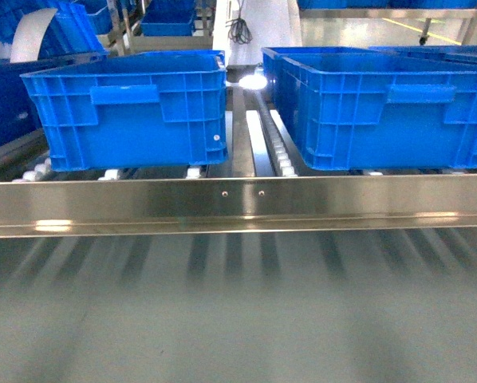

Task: Sort blue parts and orange caps into right shelf containers

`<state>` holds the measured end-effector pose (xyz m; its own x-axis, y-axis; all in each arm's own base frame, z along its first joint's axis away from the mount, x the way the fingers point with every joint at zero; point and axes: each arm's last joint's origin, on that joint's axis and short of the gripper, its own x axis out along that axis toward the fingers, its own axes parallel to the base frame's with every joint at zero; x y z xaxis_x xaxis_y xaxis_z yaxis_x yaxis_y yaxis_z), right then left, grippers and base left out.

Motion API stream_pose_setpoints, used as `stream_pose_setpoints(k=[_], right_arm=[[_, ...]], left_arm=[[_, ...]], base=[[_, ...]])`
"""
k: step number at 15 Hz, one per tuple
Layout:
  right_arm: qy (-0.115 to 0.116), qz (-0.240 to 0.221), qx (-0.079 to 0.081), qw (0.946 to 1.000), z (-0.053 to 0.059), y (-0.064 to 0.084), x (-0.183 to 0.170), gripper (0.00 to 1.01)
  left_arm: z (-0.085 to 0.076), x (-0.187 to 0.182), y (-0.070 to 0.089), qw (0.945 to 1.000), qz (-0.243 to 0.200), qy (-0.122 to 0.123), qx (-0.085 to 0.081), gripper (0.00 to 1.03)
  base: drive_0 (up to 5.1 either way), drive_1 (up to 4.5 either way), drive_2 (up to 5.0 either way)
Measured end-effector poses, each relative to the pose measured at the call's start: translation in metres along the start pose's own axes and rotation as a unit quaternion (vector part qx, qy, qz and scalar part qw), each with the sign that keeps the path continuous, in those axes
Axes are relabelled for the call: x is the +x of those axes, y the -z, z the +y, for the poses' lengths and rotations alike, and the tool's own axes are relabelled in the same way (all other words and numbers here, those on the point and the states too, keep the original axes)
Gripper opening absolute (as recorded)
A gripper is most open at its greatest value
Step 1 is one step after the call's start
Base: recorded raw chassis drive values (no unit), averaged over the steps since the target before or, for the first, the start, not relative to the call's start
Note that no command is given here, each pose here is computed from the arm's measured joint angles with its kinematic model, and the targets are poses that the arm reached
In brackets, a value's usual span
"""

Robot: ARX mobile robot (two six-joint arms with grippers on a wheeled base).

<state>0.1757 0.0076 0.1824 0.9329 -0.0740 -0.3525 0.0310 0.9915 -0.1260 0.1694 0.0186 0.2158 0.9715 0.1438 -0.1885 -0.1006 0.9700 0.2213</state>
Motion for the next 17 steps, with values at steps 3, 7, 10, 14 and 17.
stream_pose_setpoints(k=[3,7,10,14,17], right_arm=[[0.0,-0.001,0.0,1.0,0.0,-0.0002,0.0,0.44],[0.0,0.0,0.0,1.0,0.0,0.0,0.0002,0.44],[0.0,-0.001,0.0,1.0,0.0,-0.0002,0.0,0.44],[0.0,-0.001,0.0,1.0,0.0,-0.0001,0.0,0.44],[0.0,-0.001,0.0,1.0,0.0,-0.0001,0.0,0.44]], left_arm=[[0.0001,-0.0003,-0.0001,1.0,0.0,0.0,0.0,0.44],[-0.0002,0.0008,0.0009,1.0,0.004,0.001,0.0,0.44],[-0.0001,0.0005,0.0005,1.0,0.002,0.0,0.0,0.44],[-0.0001,0.0005,0.0006,1.0,0.002,0.0,0.0,0.44],[-0.0001,0.0005,0.0006,1.0,0.002,0.0,0.0,0.44]], base=[[0.1,3.97,-3.8],[0.0,1.99,-1.9],[0.0,0.0,0.0],[0.0,0.0,0.0],[0.0,0.0,0.0]])
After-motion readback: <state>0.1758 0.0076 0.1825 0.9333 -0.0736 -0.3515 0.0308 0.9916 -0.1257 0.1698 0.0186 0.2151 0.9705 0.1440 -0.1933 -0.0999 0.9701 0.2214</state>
